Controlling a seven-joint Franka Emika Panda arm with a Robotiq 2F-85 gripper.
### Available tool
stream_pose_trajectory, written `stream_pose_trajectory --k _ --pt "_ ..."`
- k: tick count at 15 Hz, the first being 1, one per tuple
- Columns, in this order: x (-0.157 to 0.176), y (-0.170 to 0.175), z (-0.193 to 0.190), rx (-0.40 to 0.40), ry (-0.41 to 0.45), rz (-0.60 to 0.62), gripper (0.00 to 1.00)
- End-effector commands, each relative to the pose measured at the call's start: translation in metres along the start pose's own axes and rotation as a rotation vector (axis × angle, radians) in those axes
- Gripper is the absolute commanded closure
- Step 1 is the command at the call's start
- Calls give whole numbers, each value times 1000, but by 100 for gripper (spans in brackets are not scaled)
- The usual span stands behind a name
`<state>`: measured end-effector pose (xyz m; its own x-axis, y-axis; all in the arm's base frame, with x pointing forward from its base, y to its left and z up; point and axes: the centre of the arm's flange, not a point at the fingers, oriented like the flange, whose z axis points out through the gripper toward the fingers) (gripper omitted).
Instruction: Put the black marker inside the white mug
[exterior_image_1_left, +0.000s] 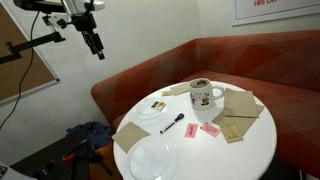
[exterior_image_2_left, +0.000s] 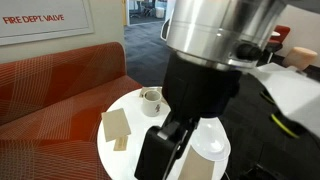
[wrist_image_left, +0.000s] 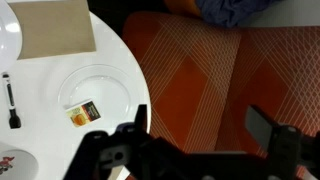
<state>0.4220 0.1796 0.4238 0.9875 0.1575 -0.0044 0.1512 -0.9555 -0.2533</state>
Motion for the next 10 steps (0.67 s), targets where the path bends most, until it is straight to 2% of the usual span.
stream_pose_trajectory --k 1,6,10 --pt "0 0 0 0 0 0 0" --pt "0 0 0 0 0 0 0" --pt "4 6 -13 9 32 30 0"
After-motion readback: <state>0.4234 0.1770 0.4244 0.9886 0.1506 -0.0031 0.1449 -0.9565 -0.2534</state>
